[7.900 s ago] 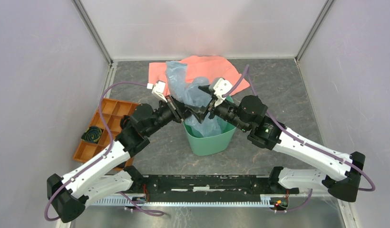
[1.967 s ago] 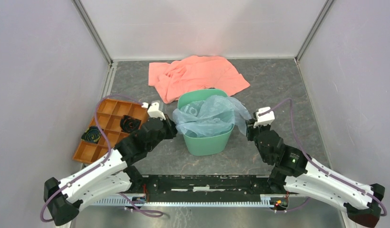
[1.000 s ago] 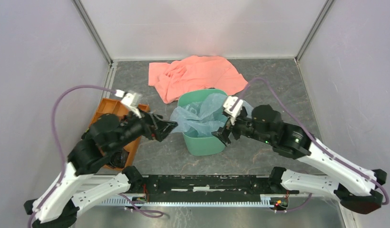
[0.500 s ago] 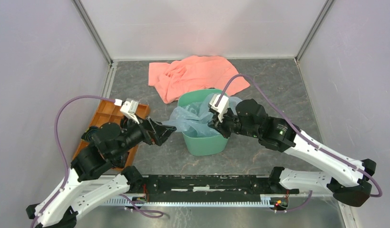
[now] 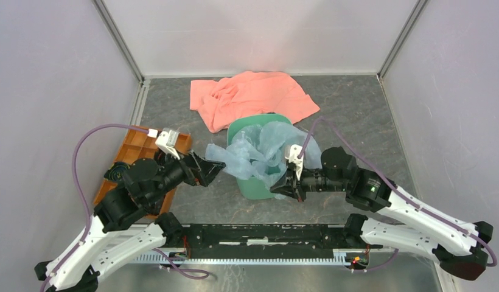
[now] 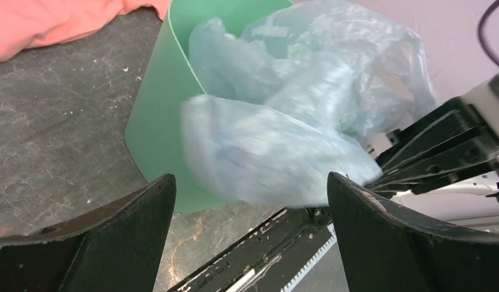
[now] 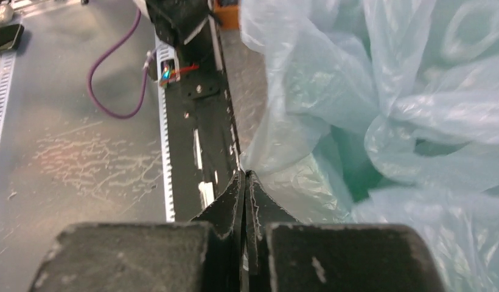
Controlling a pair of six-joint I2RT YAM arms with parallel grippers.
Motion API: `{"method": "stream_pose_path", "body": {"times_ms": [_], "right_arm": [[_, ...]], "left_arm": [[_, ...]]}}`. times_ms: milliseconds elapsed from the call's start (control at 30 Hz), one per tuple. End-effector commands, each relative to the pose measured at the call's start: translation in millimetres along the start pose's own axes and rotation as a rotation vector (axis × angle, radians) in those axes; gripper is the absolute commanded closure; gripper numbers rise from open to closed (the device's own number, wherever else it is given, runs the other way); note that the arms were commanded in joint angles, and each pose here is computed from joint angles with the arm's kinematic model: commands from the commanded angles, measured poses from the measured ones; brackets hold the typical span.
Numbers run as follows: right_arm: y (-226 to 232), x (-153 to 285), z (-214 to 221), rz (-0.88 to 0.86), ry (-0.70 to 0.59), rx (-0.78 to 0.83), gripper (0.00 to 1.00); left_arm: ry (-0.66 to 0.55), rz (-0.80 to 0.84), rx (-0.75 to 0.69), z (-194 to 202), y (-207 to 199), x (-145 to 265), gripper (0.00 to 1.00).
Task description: Put the trash bags into the trash bin
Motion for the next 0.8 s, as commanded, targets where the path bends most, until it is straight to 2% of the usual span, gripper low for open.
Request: {"method": "stream_pose_path", "body": {"times_ms": [0,167,233,267,300,367,467,533,600,633,767], "right_arm": [[0.7,-8.3,20.5,-0.075,-0.012,-0.069,1.0],[-15.1,-14.7,44.8,0.021,0.004,-0.095,0.94],[-18.9,-15.8,44.4,0.062,-0.025,-0.104,0.83],[-19.5,-15.5,42.6,0.071,-0.043,-0.103,0.81],[-18.5,-15.0,39.3,0.066,-0.059,-0.096,0.76],[-17.0,-9.6,30.4,0.087,-0.092,-0.079,0.57],[-11.6,8.3,18.4,0.117,-0.13,-0.033,0.32],[-6.4,22.5,16.5,0.117,-0.138,-0.003,0.17],[-2.3,36.4,20.0,0.121,-0.13,0.01,0.08],[-1.0,42.0,23.3,0.126,-0.126,0.007,0.06],[-4.0,66.0,37.0,0.256,-0.168,-0.079,0.04]], "left_arm": [[0.006,0.025,0.024,2.8,-2.2,-2.6,0.0],[0.065,-0.057,0.083,18.6,6.8,-4.3,0.0],[0.061,-0.046,0.106,22.5,6.8,-5.7,0.02],[0.055,-0.033,0.116,23.6,5.9,-7.3,0.05],[0.05,-0.02,0.123,24.2,5.0,-7.8,0.1],[0.048,-0.014,0.132,26.6,5.2,-9.5,0.23],[0.028,-0.032,0.134,25.5,7.3,-8.4,0.47],[0.005,-0.044,0.133,23.9,8.9,-6.0,0.54],[-0.024,-0.04,0.134,22.0,9.6,-2.7,0.54],[-0.036,-0.036,0.133,21.4,9.9,-1.2,0.5],[-0.063,-0.022,0.137,20.2,9.9,2.8,0.47]]}}
Point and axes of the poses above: each gripper's point midway between its finger pads, its own x axis back along the fingers, its own y axis along the line the jaws close on, z = x × y, the point moved 9 cm from there along x, back along the fingers, and after that the axes turned 13 degrees about -x, right-handed, at the moved point
